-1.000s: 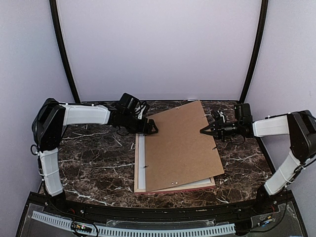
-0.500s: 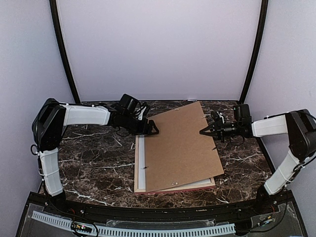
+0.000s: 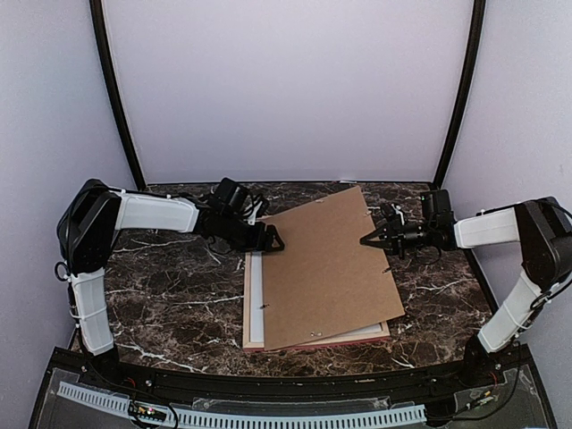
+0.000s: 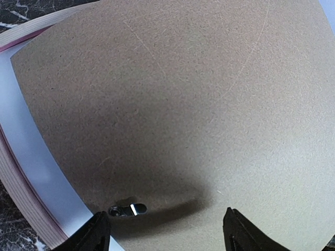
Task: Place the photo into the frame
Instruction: Adjust the fastener on the backboard.
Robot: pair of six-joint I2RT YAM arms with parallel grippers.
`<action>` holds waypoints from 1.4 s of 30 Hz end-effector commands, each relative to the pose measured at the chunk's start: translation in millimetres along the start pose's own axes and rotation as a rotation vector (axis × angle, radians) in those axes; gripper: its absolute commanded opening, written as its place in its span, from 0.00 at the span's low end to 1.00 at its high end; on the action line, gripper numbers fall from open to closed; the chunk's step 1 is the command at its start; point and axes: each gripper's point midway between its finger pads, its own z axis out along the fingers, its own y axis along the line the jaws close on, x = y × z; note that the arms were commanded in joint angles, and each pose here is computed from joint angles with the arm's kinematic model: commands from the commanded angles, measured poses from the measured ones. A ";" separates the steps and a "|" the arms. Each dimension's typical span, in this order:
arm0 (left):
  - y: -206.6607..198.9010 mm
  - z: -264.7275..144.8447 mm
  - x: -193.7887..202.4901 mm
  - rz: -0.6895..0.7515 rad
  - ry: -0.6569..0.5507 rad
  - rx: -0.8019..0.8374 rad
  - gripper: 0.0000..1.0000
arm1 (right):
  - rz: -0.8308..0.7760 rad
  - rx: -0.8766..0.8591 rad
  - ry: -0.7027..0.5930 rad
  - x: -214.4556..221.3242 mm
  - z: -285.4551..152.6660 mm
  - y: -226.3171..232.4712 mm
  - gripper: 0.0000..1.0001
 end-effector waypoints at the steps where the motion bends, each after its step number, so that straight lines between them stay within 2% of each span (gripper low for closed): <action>1: -8.5 -16.2 -1.4 0.005 -0.012 -0.001 0.77 | -0.098 -0.071 0.008 -1.9 -1.9 21.1 0.00; 9: -12.1 -19.9 -4.8 0.008 -0.023 0.007 0.77 | -0.095 -0.069 0.011 -1.3 -1.1 18.2 0.00; 25: -29.1 -53.7 -12.5 0.025 -0.077 0.017 0.80 | -0.106 -0.070 0.008 -4.2 -0.9 20.3 0.00; 42: -60.9 -72.2 71.8 0.109 0.061 -0.007 0.81 | -0.112 -0.114 -0.013 -13.8 -1.7 33.3 0.00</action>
